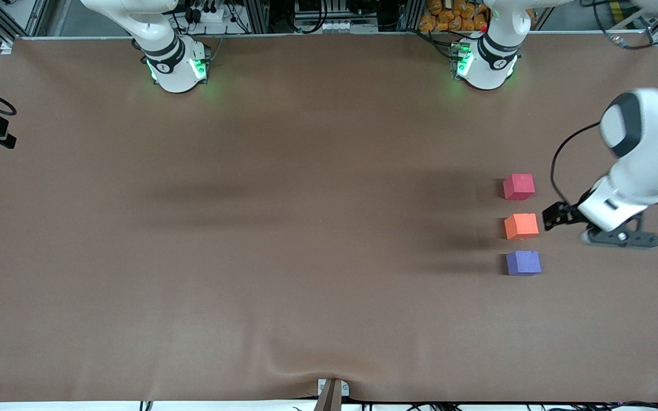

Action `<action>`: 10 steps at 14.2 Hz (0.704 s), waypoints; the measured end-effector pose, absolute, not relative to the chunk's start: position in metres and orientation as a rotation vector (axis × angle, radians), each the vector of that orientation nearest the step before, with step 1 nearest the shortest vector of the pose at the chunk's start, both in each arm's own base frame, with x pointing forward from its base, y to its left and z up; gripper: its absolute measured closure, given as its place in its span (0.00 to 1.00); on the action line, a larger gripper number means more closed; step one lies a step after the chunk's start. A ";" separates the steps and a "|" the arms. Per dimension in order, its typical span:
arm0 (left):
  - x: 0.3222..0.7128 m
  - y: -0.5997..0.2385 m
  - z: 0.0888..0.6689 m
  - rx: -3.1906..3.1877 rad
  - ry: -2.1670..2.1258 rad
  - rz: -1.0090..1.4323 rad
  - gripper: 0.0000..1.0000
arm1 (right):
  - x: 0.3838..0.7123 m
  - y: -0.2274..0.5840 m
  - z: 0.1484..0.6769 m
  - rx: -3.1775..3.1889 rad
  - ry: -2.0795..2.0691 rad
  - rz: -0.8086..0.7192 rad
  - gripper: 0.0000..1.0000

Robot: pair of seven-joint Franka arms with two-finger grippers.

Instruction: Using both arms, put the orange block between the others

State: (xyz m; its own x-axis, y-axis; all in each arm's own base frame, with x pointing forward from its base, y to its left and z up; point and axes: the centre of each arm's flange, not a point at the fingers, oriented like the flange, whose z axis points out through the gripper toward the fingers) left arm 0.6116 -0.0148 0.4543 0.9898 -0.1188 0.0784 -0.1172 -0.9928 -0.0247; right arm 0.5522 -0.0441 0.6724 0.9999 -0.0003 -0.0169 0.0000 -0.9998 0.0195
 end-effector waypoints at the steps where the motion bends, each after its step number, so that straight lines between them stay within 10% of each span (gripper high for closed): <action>1: 0.608 -0.021 0.483 -3.128 0.177 -0.080 0.00 | 0.552 -0.044 0.672 3.122 0.001 -0.026 0.00; 10: 0.580 -0.033 0.621 -3.149 0.087 -0.025 0.00 | 0.553 -0.040 0.672 3.122 0.014 -0.029 0.00</action>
State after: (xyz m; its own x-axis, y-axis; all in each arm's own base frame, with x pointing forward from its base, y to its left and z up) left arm 0.5797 -0.0327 0.6206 0.9983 -0.0553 0.0160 -0.0554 -0.9984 0.0078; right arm 0.5526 -0.0398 0.6717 0.9998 0.0088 -0.0184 0.0091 -0.9998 0.0192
